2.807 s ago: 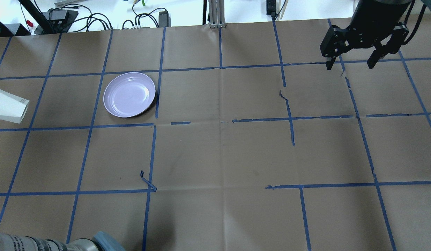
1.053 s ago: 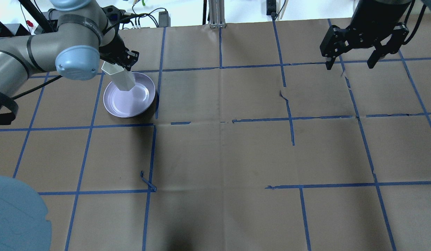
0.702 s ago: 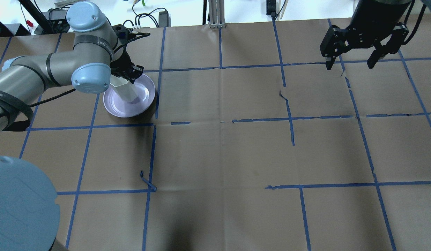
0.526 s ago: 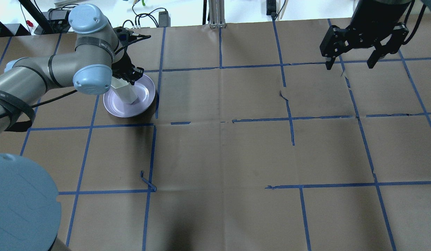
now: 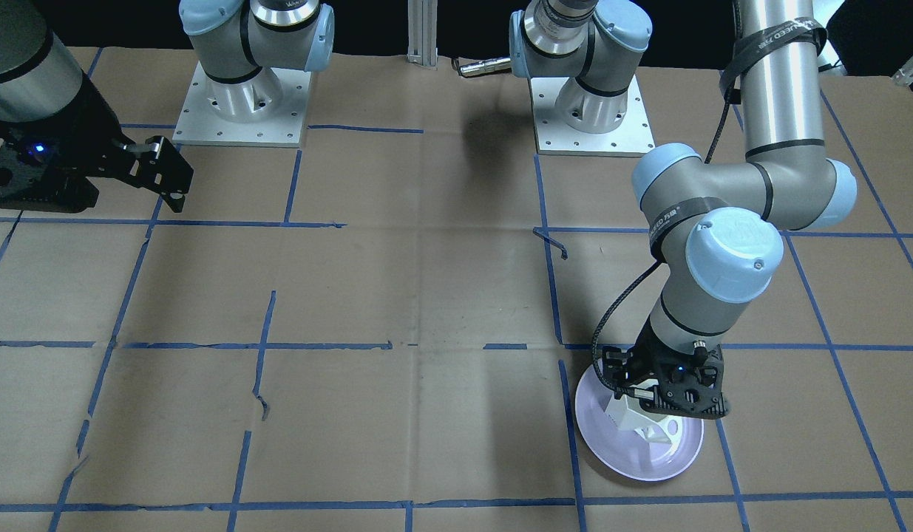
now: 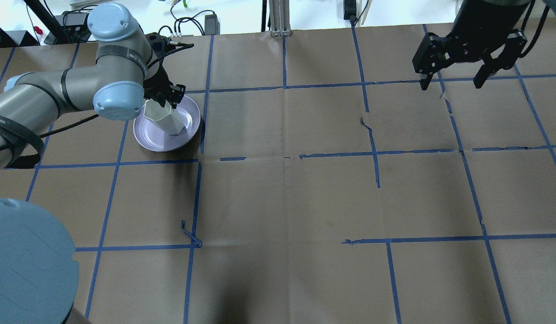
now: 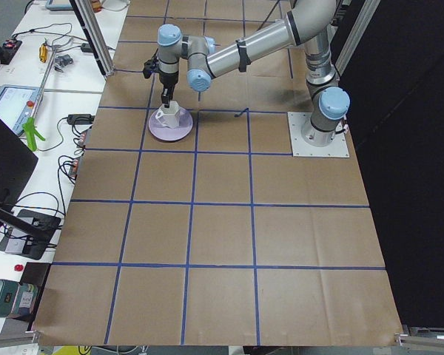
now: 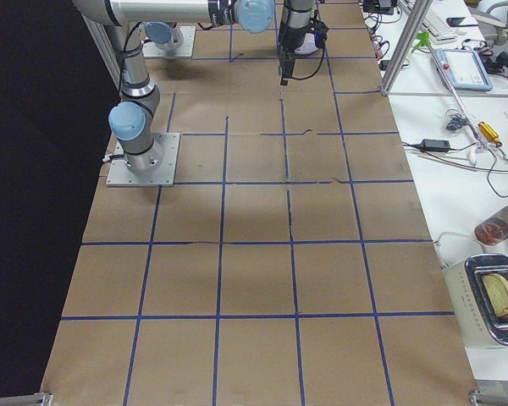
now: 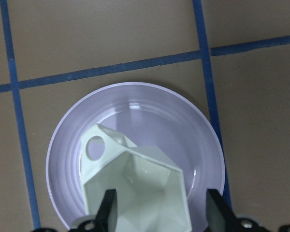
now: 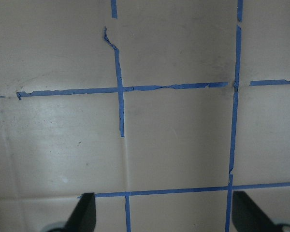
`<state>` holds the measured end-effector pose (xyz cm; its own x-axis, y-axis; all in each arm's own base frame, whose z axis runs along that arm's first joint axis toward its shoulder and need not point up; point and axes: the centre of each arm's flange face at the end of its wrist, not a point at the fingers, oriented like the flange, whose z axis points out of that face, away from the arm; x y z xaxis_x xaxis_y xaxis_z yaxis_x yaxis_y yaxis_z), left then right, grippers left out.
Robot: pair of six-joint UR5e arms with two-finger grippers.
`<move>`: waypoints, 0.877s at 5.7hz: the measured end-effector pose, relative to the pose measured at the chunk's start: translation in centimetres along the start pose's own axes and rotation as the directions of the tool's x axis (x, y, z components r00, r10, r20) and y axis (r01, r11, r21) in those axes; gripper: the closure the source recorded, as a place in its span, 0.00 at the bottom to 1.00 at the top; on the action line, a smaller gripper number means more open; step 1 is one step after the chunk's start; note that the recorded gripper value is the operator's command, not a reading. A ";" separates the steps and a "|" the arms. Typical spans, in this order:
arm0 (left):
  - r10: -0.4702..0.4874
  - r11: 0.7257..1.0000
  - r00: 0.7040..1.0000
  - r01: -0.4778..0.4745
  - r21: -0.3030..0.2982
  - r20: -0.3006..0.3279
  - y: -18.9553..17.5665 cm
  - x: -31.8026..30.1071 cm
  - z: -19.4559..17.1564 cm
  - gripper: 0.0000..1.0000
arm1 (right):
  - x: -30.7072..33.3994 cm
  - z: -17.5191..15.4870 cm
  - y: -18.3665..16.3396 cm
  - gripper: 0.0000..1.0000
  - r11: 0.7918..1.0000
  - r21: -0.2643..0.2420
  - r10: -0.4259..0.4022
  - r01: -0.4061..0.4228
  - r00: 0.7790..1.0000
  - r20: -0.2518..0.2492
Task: Flip cup and place on plate
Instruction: 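Open the left gripper and raise it away from the mug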
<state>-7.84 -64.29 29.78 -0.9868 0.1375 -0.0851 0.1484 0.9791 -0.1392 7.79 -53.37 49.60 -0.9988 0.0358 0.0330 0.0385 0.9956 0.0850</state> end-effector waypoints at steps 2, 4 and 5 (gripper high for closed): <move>-0.043 0.999 0.999 0.043 -0.021 -0.005 1.8 0.2 -7.2 0.01 | 0.0 0.0 0.0 0.00 1.000 0.001 0.000 0.000 1.000 0.000; -0.149 0.984 0.988 0.145 -0.105 -0.029 6.3 2.4 -15.6 0.01 | 0.0 0.0 0.0 0.00 1.000 0.000 0.000 0.000 1.000 0.000; -0.176 0.976 0.984 0.170 -0.135 -0.039 8.5 4.7 -18.5 0.01 | 0.0 0.0 0.0 0.00 1.000 0.000 0.000 0.000 1.000 0.000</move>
<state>-12.45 -52.57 46.50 -0.9993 -0.0314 -0.0211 -0.0311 0.9994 -0.0174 7.81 -53.36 49.60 -0.9988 0.0354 0.0330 0.0381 0.9957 0.0848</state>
